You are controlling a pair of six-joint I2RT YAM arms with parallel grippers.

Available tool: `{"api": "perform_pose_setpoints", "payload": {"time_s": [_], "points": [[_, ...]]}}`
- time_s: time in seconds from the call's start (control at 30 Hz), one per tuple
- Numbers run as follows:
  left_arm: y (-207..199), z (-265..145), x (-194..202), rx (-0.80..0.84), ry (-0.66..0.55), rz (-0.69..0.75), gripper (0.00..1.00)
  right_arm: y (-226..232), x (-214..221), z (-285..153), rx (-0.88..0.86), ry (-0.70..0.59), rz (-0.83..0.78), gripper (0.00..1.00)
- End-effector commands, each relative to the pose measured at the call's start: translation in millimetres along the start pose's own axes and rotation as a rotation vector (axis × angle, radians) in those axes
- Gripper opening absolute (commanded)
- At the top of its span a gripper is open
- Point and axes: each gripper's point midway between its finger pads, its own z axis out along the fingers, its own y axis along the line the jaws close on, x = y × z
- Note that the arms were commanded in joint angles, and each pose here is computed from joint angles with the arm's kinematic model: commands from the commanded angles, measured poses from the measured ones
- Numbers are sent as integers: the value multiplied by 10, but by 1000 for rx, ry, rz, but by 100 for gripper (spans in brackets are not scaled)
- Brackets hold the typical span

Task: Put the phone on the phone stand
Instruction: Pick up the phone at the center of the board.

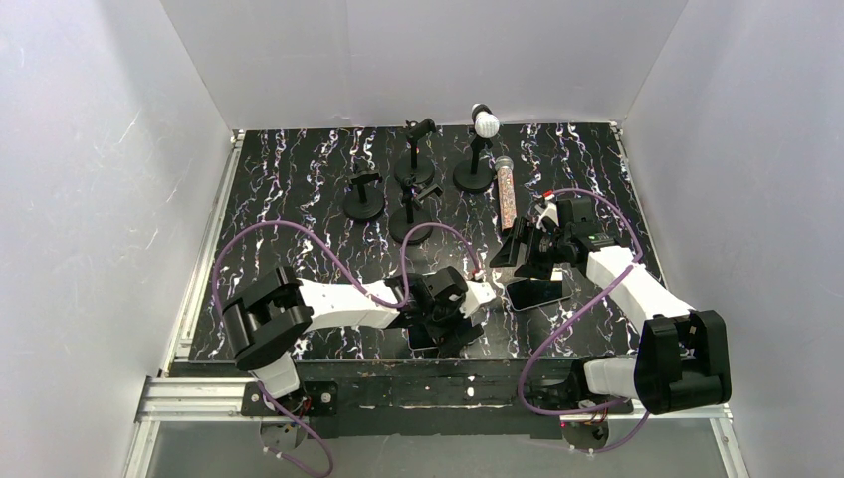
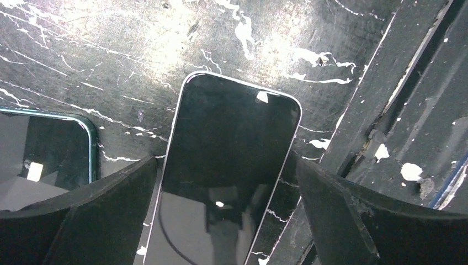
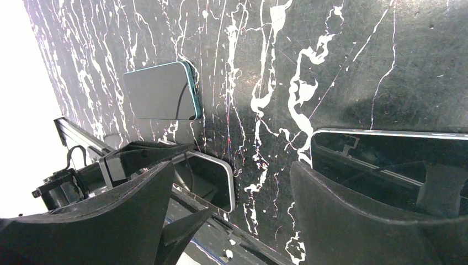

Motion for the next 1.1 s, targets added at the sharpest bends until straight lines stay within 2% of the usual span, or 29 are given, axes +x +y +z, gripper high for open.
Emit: {"api": "perform_pose_setpoints", "payload": {"time_s": [0.0,0.23,0.57,0.77,0.93,1.07], "points": [[42,-23,-52,-40,10,57,99,44,-8,-29,-32,-17,-22,85],[185,-42,64,-116,61,77,99,40,9,-21,-37,-10,-22,85],[185,-36,242,-103,153,100,98,42,9,3,-42,0,-18,85],[121,50,269,-61,179,97,71,22,17,22,-39,3,-11,85],[131,87,252,-65,177,95,58,7,15,9,-27,-4,-11,85],[130,58,153,-72,125,89,42,-4,18,1,-20,-7,-13,85]]}}
